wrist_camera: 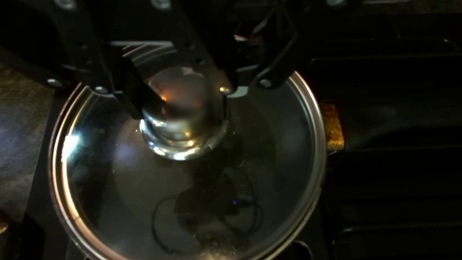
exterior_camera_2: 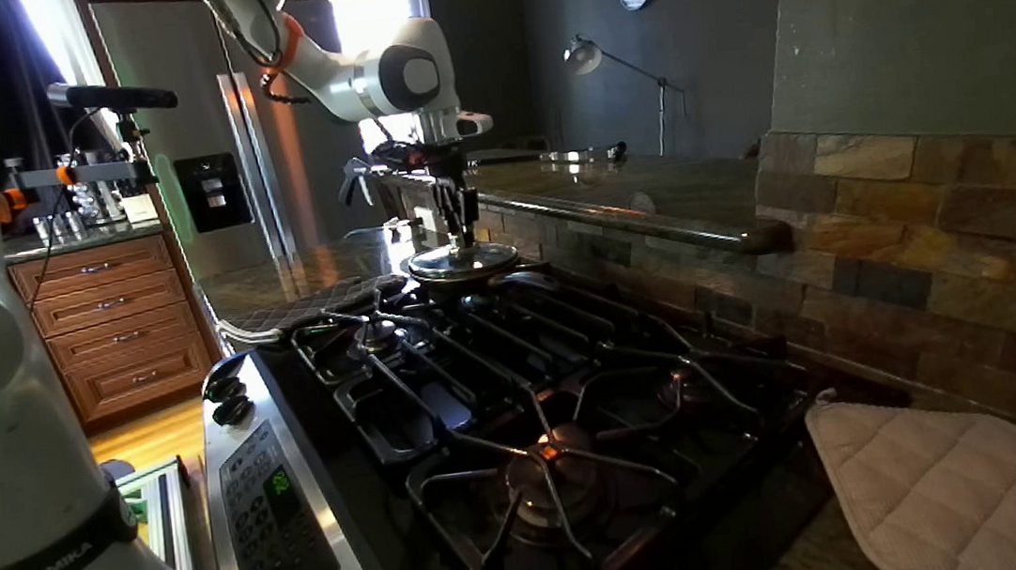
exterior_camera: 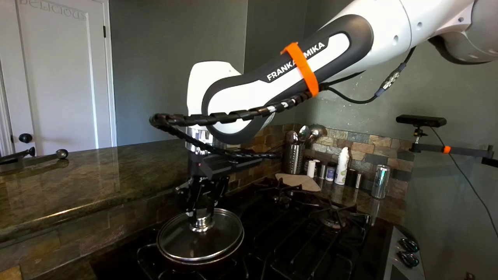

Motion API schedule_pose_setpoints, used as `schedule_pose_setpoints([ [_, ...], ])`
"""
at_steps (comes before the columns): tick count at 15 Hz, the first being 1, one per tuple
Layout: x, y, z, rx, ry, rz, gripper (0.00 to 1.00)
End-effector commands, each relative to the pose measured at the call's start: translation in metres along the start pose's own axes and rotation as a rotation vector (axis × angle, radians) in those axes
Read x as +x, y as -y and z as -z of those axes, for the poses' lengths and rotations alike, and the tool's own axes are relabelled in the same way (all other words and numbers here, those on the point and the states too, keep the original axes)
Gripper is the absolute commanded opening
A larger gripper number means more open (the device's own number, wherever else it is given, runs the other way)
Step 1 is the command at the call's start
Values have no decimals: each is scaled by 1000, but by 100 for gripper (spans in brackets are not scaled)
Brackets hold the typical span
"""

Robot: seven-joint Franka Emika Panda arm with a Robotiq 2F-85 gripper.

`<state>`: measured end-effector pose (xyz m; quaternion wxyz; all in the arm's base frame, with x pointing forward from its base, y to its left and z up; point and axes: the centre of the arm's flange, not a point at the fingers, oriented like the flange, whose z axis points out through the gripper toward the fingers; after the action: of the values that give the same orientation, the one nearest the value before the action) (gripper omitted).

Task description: Take the lid off the pot, then move the pot backwards, then put the lid on it

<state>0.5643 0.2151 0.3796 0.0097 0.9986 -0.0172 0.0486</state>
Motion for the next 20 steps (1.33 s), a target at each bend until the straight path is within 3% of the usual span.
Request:
schedule_pose_setpoints([
  [1, -10, -1, 5, 23, -55, -5, 23],
  [8, -18, -3, 2, 47, -87, -6, 23],
  [9, -19, -4, 2, 44, -82, -11, 73],
  [10, -19, -4, 2, 42, -83, -11, 74],
  [14, -20, -9, 15, 52, -109, -24, 99],
  [20, -36, -22, 55, 56, -114, -53, 100],
])
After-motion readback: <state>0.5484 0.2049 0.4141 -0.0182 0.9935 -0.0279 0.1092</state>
